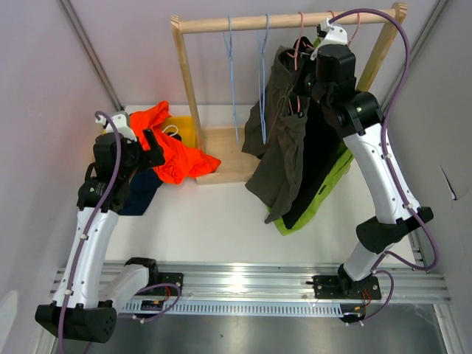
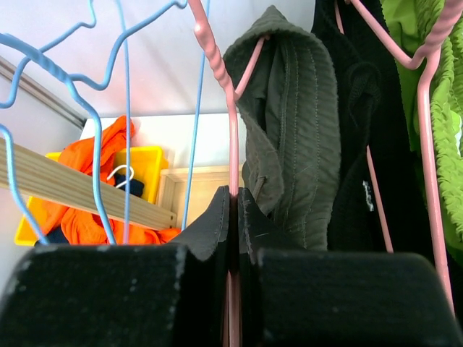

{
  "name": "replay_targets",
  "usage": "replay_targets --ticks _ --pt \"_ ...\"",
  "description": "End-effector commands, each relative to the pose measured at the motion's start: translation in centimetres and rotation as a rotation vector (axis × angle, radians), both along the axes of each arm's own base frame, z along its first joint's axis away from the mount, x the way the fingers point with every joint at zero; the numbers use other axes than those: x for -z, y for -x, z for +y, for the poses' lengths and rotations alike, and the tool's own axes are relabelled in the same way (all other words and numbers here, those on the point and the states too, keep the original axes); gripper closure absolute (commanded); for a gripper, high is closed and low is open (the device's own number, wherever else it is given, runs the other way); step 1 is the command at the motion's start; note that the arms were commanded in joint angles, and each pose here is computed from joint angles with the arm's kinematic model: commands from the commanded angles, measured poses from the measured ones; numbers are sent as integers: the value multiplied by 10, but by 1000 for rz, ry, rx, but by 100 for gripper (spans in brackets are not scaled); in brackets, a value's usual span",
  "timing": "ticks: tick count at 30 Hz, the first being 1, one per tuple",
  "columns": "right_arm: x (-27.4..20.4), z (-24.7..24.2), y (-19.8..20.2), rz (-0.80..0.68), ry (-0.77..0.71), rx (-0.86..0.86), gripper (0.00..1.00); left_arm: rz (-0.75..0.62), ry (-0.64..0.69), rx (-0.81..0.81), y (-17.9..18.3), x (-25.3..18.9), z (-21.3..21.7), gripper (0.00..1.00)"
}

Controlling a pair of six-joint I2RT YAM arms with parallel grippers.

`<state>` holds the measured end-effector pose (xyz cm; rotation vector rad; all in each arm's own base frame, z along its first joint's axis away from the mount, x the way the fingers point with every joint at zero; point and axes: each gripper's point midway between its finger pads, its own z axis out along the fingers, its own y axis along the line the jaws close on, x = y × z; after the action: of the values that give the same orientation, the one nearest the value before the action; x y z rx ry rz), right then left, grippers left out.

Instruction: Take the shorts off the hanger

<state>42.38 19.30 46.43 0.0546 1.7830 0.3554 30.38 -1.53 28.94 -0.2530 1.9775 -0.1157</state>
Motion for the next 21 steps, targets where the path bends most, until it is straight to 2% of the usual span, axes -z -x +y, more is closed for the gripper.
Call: replay_targets --ticks 1,7,8,10,11,12,14,18,21 --pt "-24 -3 6 -54 -38 -1 100 -50 19 25 -1 -13 -9 1" --pt "-47 -2 10 -115 -96 -11 100 -138 12 274 16 -52 -75 1" --pt "-59 -5 15 -146 -113 -13 100 -192 23 316 23 -78 -87 1" --pt "-81 -6 22 -208 -149 -13 100 -229 54 462 41 -95 -126 1" --pt "-94 -8 27 -237 -166 -11 100 -290 83 524 51 -119 -140 1" --pt "-102 -5 32 -257 -177 -21 100 -314 106 634 68 -128 -166 1" --pt "-115 -6 40 -287 -192 -10 100 -385 143 756 85 -153 -194 1" --pt "-125 -2 56 -313 -190 5 100 -408 184 1059 126 -160 -269 1" --pt "-129 -2 68 -322 -191 26 100 -421 206 1179 144 -160 -312 1"
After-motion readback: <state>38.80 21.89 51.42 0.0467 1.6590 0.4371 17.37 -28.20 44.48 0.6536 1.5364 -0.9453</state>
